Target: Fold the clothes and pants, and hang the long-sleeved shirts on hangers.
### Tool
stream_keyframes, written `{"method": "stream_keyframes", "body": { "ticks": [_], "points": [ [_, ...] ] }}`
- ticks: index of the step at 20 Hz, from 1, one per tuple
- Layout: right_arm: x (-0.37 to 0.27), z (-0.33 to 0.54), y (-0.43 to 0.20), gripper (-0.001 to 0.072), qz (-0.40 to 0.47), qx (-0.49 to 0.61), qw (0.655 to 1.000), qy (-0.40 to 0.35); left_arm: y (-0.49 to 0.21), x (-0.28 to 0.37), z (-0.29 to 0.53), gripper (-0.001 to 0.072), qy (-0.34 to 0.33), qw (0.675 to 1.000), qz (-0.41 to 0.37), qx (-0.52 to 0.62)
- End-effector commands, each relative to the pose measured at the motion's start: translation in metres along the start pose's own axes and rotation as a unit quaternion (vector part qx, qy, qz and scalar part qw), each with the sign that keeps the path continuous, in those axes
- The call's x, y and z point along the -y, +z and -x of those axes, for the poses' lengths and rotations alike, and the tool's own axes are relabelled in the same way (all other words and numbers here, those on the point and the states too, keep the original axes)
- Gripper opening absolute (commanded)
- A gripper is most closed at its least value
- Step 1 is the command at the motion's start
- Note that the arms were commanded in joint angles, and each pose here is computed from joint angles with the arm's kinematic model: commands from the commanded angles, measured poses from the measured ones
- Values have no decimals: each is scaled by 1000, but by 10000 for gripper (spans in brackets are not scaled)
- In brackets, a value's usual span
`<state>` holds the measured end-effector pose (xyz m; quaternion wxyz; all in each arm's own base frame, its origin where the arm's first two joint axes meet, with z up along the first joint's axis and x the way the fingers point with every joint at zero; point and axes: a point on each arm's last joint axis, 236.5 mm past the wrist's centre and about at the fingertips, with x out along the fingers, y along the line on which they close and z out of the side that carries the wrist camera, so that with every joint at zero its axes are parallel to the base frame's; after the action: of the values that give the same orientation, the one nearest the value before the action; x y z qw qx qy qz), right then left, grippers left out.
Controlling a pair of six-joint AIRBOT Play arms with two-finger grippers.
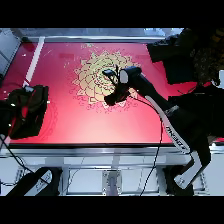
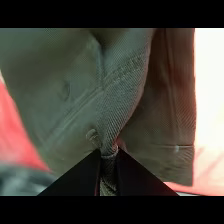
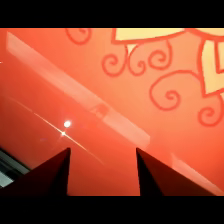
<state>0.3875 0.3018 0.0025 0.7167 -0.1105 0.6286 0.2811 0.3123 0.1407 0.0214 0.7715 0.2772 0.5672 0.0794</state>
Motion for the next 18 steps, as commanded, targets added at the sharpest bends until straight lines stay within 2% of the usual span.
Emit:
{"method": "stream_keyframes", "body": {
  "ticks": [1, 3, 5, 8, 11, 13, 15, 18],
  "points": [
    [11, 60, 8, 452, 34, 20, 999, -24, 88, 1, 129, 72, -72, 975, -82, 192],
    [15, 106, 16, 452, 54, 57, 996, -33, 137, 2, 217, 72, -114, 939, -74, 315],
    [26, 148, 15, 452, 59, 101, 992, -51, 156, 15, 268, 72, -154, 918, -103, 351],
    [47, 193, -8, 453, 39, 127, 989, -68, 168, 71, 288, 72, -231, 901, -198, 308],
    [64, 219, -41, 452, 23, 112, 990, -78, 193, 171, 312, 72, -307, 845, -302, 316],
    [75, 229, -60, 453, 5, 98, 992, -82, 189, 231, 313, 72, -321, 819, -377, 291],
    [77, 228, -76, 452, 7, 84, 994, -75, 186, 263, 302, 72, -304, 811, -424, 265],
    [51, 190, -99, 452, 89, 55, 994, -20, 167, 279, 300, 72, -328, 798, -448, 233]
  ]
}}
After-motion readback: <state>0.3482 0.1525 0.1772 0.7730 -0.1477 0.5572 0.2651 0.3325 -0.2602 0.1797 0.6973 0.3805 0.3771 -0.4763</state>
